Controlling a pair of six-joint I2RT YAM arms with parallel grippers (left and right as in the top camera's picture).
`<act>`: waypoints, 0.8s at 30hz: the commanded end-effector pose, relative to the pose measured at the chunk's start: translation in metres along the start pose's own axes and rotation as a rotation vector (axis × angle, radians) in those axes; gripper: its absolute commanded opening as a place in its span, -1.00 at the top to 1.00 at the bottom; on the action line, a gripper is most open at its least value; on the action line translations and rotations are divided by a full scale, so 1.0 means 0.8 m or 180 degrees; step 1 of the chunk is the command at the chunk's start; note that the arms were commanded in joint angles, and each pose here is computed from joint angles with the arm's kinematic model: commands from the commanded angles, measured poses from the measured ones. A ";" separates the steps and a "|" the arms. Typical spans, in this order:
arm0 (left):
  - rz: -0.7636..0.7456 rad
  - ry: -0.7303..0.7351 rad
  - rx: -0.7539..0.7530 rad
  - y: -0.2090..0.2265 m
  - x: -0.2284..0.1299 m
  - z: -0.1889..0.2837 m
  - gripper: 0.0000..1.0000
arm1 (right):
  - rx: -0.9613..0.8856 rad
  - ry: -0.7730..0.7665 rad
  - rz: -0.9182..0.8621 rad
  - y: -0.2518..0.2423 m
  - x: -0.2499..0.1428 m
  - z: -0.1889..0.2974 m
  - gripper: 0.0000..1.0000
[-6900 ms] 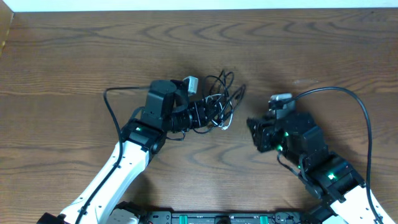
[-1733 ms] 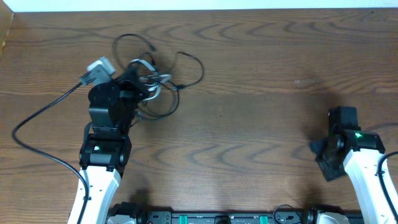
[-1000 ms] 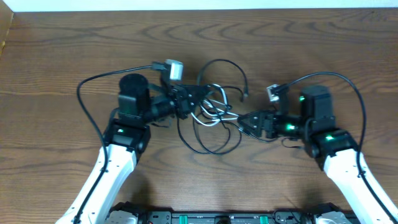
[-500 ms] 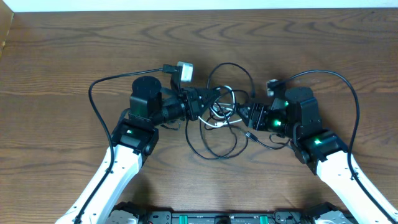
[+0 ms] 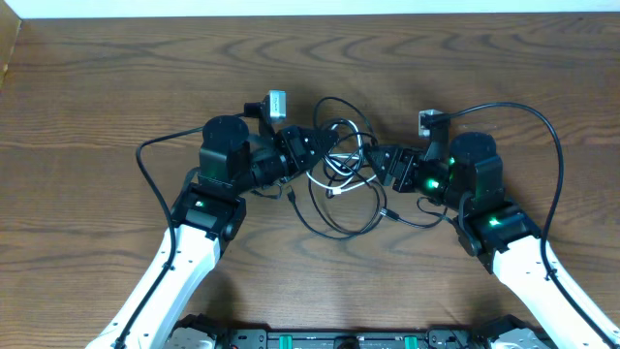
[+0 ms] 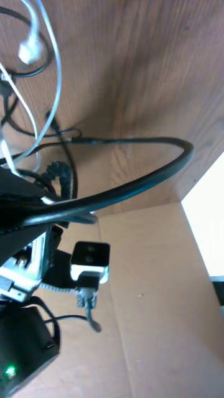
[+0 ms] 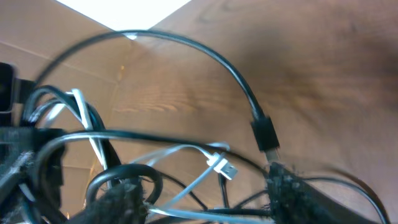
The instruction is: Untangle cables
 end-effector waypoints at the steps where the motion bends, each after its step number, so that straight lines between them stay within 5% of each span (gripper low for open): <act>1: 0.0123 0.0159 -0.0144 -0.017 -0.010 -0.003 0.85 | 0.0377 0.0122 0.0143 0.045 -0.011 0.001 -0.36; 9: 0.0014 0.0391 -0.0352 -0.045 -0.039 -0.017 0.85 | 0.0202 -0.0087 0.0231 0.046 -0.019 -0.014 -0.30; 18: -0.0258 0.0710 -0.1031 -0.102 -0.058 -0.008 0.85 | -0.1430 -0.1630 -0.0536 -0.078 0.052 0.031 -0.31; 24: -0.0449 0.0726 -0.1279 -0.123 -0.057 -0.001 0.85 | -0.2158 -0.1886 -0.0928 -0.149 0.062 0.078 -0.40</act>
Point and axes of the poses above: each gripper's point midway between its finger pads, its own z axis back along the fingers, its own y axis along the line the jaws close on, x = y × z, the point moved 1 cm from there along z, back along the fingers, and after that the axes turned 13 degrees about -z, right-handed, at the moved point
